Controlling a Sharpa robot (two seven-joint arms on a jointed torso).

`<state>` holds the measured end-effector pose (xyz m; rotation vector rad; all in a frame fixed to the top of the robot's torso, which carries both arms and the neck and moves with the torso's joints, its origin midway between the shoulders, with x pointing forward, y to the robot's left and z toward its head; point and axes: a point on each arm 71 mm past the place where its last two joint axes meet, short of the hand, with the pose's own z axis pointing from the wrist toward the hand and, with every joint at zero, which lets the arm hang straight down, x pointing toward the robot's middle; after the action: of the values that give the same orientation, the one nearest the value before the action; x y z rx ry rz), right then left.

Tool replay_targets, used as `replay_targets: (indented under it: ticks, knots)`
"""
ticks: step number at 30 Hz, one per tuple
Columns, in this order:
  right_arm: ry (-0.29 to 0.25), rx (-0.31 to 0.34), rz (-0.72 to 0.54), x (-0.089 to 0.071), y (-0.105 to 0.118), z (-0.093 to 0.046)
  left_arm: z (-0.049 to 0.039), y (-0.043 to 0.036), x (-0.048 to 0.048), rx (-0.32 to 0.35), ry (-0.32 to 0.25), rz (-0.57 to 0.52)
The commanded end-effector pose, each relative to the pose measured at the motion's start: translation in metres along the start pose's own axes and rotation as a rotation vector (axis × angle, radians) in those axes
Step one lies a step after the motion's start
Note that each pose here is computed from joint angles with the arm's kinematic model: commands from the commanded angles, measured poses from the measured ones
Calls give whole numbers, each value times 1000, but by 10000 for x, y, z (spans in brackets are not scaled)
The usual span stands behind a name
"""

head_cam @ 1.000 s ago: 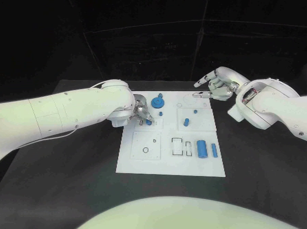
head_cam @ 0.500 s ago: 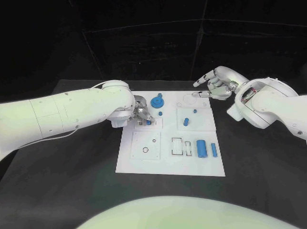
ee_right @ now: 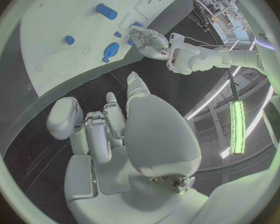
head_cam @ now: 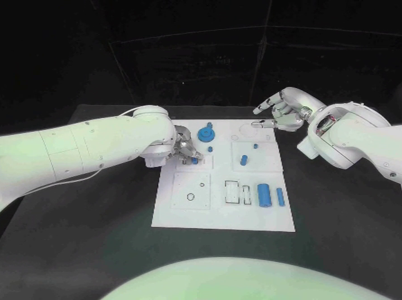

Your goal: Assemble the parts on the task board

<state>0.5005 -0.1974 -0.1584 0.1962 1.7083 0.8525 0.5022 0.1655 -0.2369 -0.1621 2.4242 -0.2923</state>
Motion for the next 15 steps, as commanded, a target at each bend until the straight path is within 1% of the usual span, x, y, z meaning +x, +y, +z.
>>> replay_targets:
  ticks: [1, 5, 10, 15]
  knots:
    - [1, -12, -3, -5, 17, 4, 2, 20, 1, -7, -4, -5]
    - [2, -12, -4, -6, 12, 4, -9, 33, -15, 5, -23, -20]
    - [1, -13, -4, -10, 7, 3, -54, 68, -55, 18, -40, -33]
    - [-4, -10, -5, -20, -5, 3, -140, 89, -180, 50, -78, -73]
